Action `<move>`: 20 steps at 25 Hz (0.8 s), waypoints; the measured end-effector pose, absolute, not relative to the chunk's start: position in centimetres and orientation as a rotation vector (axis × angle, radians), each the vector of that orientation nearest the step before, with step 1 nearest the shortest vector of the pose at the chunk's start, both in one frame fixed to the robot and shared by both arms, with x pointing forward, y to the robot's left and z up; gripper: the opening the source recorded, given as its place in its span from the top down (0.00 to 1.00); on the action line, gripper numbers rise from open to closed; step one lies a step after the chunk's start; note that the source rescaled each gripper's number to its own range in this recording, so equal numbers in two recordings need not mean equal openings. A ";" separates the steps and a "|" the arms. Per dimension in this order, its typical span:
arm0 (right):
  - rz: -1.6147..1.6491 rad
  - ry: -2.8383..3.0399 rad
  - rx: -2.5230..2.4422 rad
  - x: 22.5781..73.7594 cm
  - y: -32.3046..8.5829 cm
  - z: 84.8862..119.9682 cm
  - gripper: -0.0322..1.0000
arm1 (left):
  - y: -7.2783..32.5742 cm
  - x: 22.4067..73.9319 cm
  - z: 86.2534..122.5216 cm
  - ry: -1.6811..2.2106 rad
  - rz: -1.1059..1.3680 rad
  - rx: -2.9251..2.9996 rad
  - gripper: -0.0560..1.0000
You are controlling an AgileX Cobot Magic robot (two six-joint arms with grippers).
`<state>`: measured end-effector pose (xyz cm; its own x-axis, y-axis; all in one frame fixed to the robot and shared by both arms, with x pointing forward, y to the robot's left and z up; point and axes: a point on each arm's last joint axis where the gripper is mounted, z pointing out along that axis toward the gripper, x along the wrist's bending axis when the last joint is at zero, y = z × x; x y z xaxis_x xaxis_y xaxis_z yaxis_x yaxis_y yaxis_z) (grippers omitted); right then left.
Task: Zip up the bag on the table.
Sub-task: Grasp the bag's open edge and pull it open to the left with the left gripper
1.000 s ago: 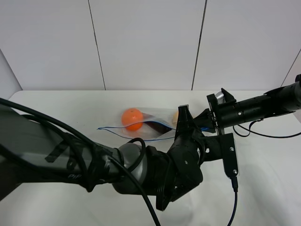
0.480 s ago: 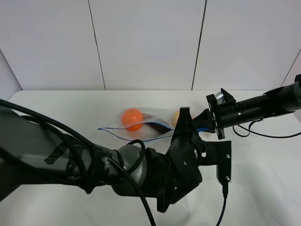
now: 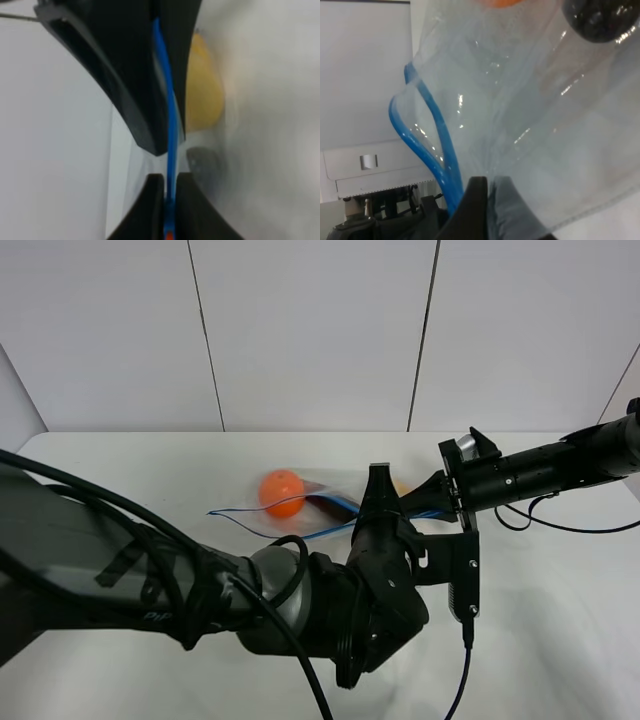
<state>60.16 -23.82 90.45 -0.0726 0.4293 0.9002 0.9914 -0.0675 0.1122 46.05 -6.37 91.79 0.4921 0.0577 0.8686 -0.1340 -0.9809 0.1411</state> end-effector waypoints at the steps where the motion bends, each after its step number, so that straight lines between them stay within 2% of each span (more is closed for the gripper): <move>1: -1.108 -1.561 -1.555 60.1 -23.8 90.4 0.97 | -6.3 46.0 91.7 -0.057 1.487 2.554 0.94; 15: -1.119 -1.552 -1.558 60.2 -23.8 90.5 0.97 | -4.3 48.2 91.7 0.019 1.547 2.632 0.94; 20: -1.125 -1.546 -1.563 60.3 -24.2 90.5 0.97 | -2.5 48.5 92.4 0.031 1.554 2.656 0.94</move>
